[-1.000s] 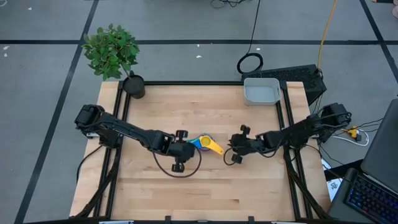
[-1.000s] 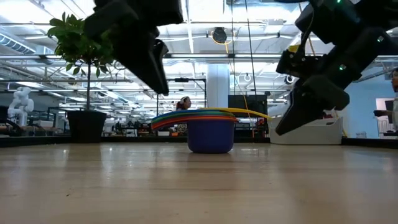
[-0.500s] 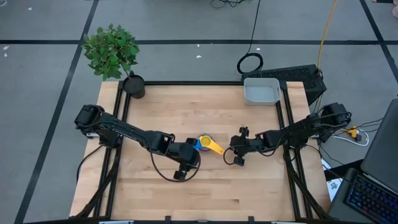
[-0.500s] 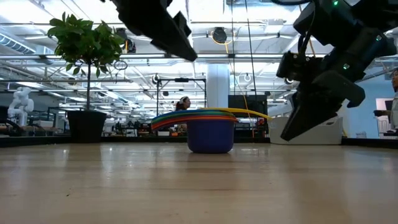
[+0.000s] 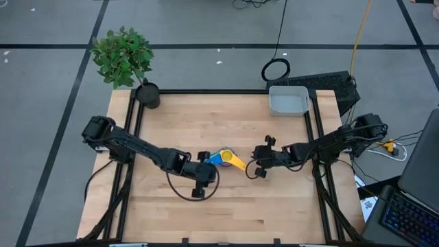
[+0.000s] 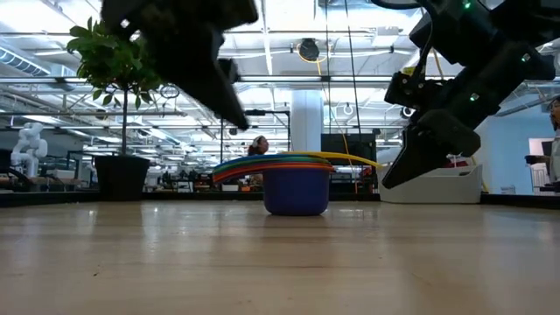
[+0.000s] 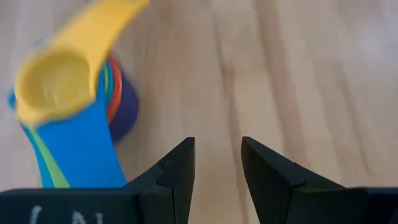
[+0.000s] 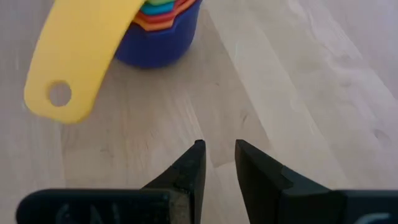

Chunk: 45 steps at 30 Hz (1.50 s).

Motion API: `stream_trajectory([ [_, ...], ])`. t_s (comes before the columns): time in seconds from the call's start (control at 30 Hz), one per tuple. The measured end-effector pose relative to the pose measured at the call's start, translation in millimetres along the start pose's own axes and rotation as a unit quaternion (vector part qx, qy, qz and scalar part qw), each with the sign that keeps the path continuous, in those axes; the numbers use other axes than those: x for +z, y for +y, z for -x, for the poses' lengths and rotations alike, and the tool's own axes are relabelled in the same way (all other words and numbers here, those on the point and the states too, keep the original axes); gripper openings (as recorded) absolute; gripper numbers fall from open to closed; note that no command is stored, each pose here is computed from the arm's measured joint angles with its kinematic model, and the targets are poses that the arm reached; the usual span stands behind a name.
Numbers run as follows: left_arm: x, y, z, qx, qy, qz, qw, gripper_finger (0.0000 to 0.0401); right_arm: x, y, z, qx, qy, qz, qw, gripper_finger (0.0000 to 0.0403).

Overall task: Nest measuring cups in basket
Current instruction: Stack the yellow measuring cup on top of the blue measuring cup

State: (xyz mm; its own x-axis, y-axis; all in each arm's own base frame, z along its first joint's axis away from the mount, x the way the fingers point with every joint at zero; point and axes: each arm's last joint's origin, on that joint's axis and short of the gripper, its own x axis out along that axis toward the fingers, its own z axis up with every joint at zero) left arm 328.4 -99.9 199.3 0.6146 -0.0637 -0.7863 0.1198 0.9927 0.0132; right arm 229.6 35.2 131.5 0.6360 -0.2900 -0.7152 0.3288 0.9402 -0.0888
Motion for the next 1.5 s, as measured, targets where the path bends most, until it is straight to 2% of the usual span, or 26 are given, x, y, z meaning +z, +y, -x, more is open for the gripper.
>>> stream_trajectory([
  [0.1, -12.2, -0.6, -4.6, 0.003, 0.019, 0.026, 0.999, 0.0136, 0.8, -1.9, -0.7, -0.009, -0.003, -0.006, 1.000, 0.0080],
  [0.3, -35.2, -4.3, -12.2, 0.006, 0.045, 0.041, 0.998, 0.0136, 5.9, -7.2, -2.8, -0.029, -0.023, -0.017, 0.999, 0.0079],
  [0.57, -58.8, -0.3, -18.9, 0.041, 0.068, 0.087, 0.993, 0.0136, 22.7, 3.4, 1.4, 0.031, -0.049, -0.031, 0.998, 0.0079],
  [0.77, -69.3, 1.1, -23.1, 0.046, 0.061, 0.105, 0.992, 0.0136, 32.0, 15.7, 8.7, 0.050, -0.057, -0.018, 0.997, 0.0079],
  [0.9, -74.3, 1.3, -24.1, 0.047, 0.066, 0.113, 0.990, 0.0136, 26.4, 14.7, 8.7, 0.034, -0.030, -0.001, 0.999, 0.0079],
  [1.03, -81.1, -1.4, -24.6, 0.047, 0.075, 0.112, 0.990, 0.0136, 16.1, 6.7, 8.2, -0.044, 0.004, 0.016, 0.999, 0.0079],
  [1.1, -84.3, -2.6, -24.7, 0.050, 0.078, 0.111, 0.990, 0.0136, 16.2, 6.4, 8.1, -0.045, 0.004, 0.005, 0.999, 0.0079],
  [1.23, -92.5, -0.3, -23.3, 0.101, 0.090, 0.113, 0.984, 0.0136, 21.6, 10.4, 7.1, -0.012, -0.017, -0.021, 1.000, 0.0079],
  [1.33, -101.6, 6.9, -22.3, 0.151, 0.104, 0.122, 0.976, 0.0136, 20.3, 12.1, 4.4, -0.010, -0.013, -0.020, 1.000, 0.0079],
  [1.5, -106.2, 14.7, -22.8, 0.182, 0.108, 0.117, 0.970, 0.0136, 15.3, 14.4, -4.3, -0.014, 0.000, -0.025, 1.000, 0.0079],
])
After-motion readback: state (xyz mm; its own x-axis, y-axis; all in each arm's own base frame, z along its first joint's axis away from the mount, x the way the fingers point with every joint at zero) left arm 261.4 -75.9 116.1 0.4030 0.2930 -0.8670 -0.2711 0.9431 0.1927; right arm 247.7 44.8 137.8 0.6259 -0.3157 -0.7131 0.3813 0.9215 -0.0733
